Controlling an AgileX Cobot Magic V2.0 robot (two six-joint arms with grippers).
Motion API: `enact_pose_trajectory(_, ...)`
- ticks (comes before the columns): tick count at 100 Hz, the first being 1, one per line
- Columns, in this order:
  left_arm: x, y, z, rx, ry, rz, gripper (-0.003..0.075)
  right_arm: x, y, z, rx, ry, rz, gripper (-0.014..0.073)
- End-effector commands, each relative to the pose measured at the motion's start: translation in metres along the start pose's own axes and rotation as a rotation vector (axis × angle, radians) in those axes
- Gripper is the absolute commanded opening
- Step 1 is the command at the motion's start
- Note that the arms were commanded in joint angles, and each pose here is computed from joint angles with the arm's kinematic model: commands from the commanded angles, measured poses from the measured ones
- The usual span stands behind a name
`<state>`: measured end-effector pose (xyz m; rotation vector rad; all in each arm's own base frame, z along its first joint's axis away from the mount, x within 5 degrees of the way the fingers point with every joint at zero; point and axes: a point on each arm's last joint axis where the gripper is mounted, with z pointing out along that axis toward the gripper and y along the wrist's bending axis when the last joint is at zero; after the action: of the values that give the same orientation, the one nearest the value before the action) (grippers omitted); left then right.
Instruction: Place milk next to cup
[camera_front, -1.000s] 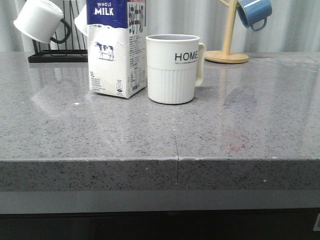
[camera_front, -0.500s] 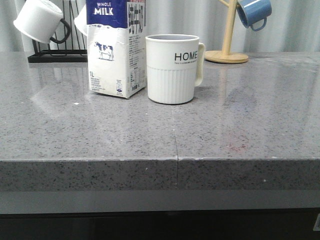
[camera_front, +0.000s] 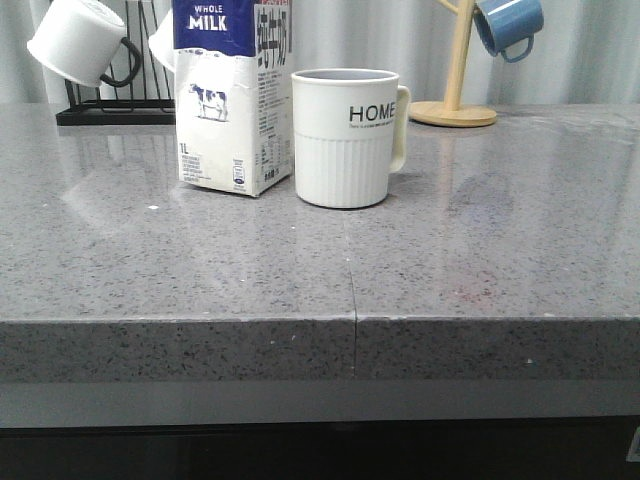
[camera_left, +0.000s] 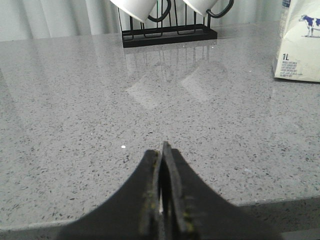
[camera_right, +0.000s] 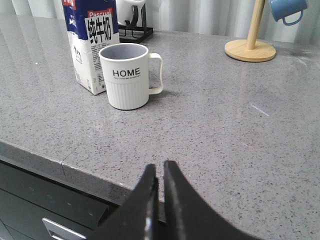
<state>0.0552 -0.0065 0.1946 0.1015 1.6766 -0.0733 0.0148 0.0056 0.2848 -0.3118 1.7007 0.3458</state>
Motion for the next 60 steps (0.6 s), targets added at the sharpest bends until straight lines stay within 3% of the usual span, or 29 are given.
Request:
enact_pose_trajectory(1, 0.005, 0.0, 0.0, -0.006, -0.076, -0.012, -0.0021, -0.014, 0.001, -0.004, -0.007, -0.093, 0.002, 0.0048)
enact_pose_trajectory(29, 0.005, 0.0, 0.0, -0.006, -0.076, -0.012, -0.0021, -0.01, 0.0, 0.002, 0.012, -0.13, -0.005, 0.0048)
enact_pose_trajectory(47, 0.005, 0.0, 0.0, -0.006, -0.076, -0.012, -0.0021, 0.011, -0.006, 0.023, 0.156, -0.262, -0.011, 0.0048)
enact_pose_trajectory(60, 0.005, 0.0, 0.0, -0.006, -0.076, -0.012, -0.0021, 0.032, -0.015, 0.034, 0.3, -0.281, 0.005, 0.0048)
